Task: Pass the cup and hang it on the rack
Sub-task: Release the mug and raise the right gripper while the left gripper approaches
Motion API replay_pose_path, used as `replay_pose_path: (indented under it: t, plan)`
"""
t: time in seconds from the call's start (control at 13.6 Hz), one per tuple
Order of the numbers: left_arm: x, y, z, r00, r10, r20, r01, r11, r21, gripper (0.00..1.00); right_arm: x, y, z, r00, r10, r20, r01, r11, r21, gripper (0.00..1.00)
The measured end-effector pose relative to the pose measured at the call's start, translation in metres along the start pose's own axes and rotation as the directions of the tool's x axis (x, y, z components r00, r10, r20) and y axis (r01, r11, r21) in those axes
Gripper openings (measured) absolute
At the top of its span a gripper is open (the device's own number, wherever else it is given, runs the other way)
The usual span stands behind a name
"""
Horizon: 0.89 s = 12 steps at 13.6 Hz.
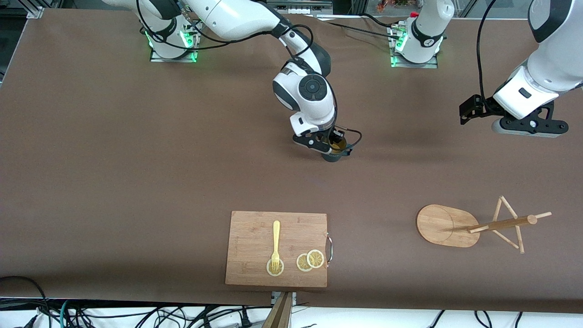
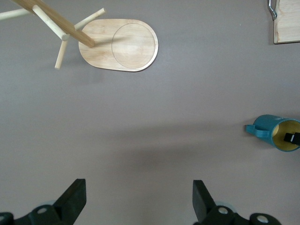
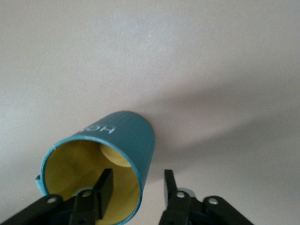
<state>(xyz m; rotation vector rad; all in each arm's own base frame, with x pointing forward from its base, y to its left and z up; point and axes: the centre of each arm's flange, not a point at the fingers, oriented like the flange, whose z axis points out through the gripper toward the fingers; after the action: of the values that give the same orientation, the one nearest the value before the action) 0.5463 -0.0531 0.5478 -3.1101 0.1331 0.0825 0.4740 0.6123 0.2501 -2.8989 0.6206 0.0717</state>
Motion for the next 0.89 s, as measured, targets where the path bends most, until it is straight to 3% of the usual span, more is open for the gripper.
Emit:
replay_pose_path:
  t: [0.22, 0.52, 0.74, 0.89]
  plan:
    - [0.003, 0.008, 0.019, 0.995, 0.014, 0.103, -0.014, 1.0, -0.007, 1.0, 0.038, 0.003, -0.038, 0.999, 0.039, -0.013, -0.039, 0.999, -0.005, 0.66]
    - [0.008, 0.024, 0.047, 0.973, 0.101, 0.208, -0.075, 0.989, -0.129, 1.0, 0.116, 0.035, -0.122, 1.0, 0.009, 0.008, -0.008, 0.999, -0.045, 0.75]
    - [0.014, 0.039, 0.07, 0.938, 0.274, 0.213, -0.222, 0.946, -0.236, 1.0, 0.167, 0.072, -0.181, 0.997, -0.063, 0.051, 0.066, 0.997, -0.051, 0.99]
    - [0.028, 0.041, 0.098, 0.891, 0.428, 0.148, -0.371, 0.878, -0.303, 1.0, 0.195, 0.098, -0.208, 0.988, -0.136, 0.075, 0.141, 0.988, -0.065, 1.0]
